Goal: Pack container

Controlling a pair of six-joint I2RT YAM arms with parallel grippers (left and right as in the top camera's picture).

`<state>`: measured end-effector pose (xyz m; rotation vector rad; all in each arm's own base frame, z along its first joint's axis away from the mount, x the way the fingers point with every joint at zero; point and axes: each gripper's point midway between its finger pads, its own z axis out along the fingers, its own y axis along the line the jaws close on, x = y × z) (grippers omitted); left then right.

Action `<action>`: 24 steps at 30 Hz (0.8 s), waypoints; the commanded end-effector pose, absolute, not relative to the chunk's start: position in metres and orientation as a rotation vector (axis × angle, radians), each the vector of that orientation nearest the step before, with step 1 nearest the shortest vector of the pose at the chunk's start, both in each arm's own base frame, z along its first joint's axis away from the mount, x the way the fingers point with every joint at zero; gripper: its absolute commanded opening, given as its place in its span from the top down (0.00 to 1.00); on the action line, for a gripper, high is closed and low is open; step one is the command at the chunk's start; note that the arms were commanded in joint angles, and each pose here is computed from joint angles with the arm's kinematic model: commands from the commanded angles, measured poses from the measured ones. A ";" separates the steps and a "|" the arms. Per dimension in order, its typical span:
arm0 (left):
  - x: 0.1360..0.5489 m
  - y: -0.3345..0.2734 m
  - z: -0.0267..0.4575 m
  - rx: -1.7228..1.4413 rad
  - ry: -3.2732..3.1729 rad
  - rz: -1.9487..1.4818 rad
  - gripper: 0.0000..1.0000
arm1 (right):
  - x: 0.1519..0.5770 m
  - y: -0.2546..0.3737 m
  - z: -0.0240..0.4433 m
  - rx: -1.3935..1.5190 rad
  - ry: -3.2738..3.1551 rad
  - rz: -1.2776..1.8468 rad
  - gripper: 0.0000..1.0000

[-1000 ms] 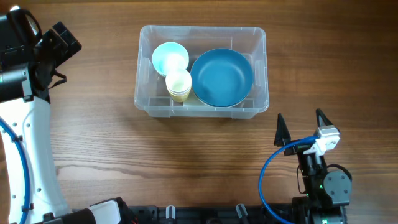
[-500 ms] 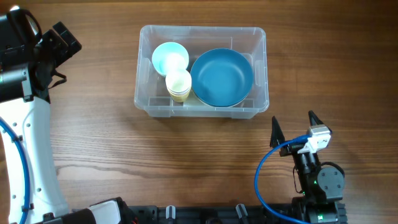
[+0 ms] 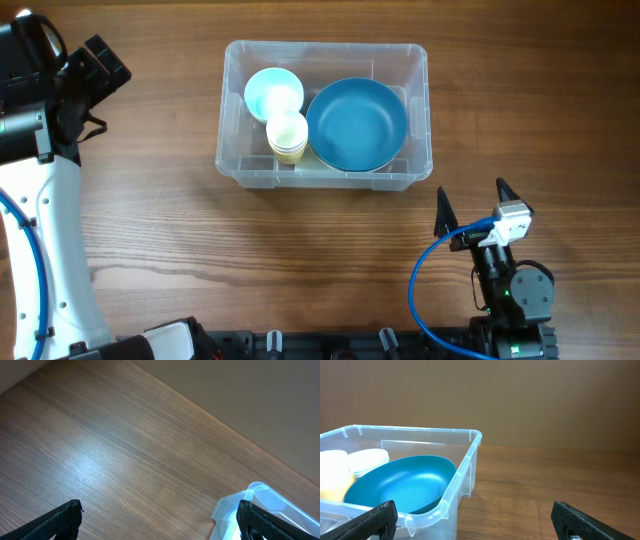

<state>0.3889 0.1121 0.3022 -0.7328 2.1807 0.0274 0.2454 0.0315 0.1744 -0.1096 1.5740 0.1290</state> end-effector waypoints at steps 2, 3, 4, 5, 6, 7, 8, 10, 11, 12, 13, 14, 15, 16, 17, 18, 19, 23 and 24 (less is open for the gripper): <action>0.389 0.111 0.310 -0.726 2.161 0.009 0.00 | 0.244 0.034 0.176 -0.130 1.561 0.130 0.00; 0.389 0.111 0.310 -0.726 2.161 0.009 0.00 | 0.244 0.034 0.176 -0.130 1.560 0.130 0.00; 0.389 0.111 0.310 -0.726 2.161 0.009 0.00 | 0.244 0.034 0.176 -0.130 1.560 0.130 0.00; 0.389 0.111 0.310 -0.726 2.161 0.009 0.00 | 0.244 0.034 0.176 -0.130 1.560 0.130 0.00; 0.389 0.111 0.311 -0.726 2.160 0.008 0.00 | 0.244 0.034 0.176 -0.130 1.560 0.130 0.00; 0.389 0.111 0.310 -0.726 2.161 0.009 0.00 | 0.244 0.034 0.176 -0.130 1.561 0.130 0.00; 0.389 0.111 0.310 -0.726 2.161 0.009 0.00 | 0.244 0.034 0.176 -0.130 1.560 0.130 0.00; 0.389 0.111 0.310 -0.726 2.161 0.009 0.00 | 0.244 0.034 0.176 -0.130 1.560 0.130 0.00; 0.389 0.111 0.310 -0.726 2.161 0.009 0.00 | 0.244 0.034 0.176 -0.130 1.560 0.130 0.00; 0.389 0.111 0.310 -0.726 2.161 0.009 0.00 | 0.244 0.034 0.176 -0.130 1.560 0.130 0.00; 0.389 0.111 0.310 -0.726 2.161 0.009 0.00 | 0.244 0.034 0.176 -0.130 1.560 0.130 0.00; 0.389 0.111 0.310 -0.726 2.161 0.009 0.00 | 0.244 0.034 0.176 -0.130 1.560 0.130 0.00; 0.389 0.111 0.310 -0.726 2.161 0.009 0.00 | 0.244 0.034 0.176 -0.130 1.560 0.130 0.00; 0.389 0.111 0.310 -0.726 2.161 0.009 0.00 | 0.244 0.034 0.176 -0.130 1.560 0.130 0.00; 0.389 0.111 0.310 -0.726 2.161 0.009 0.00 | 0.244 0.034 0.176 -0.130 1.560 0.130 0.00; 0.389 0.111 0.310 -0.726 2.161 0.008 0.00 | 0.244 0.034 0.176 -0.130 1.560 0.130 0.00; 0.386 0.110 0.316 -0.721 2.148 0.007 0.00 | 0.244 0.034 0.176 -0.130 1.560 0.130 0.00; 0.351 0.101 0.372 -0.679 1.999 -0.005 0.00 | 0.244 0.034 0.176 -0.130 1.560 0.130 0.00; 0.338 0.098 0.389 -0.664 1.950 -0.009 0.00 | 0.244 0.034 0.176 -0.130 1.560 0.130 0.00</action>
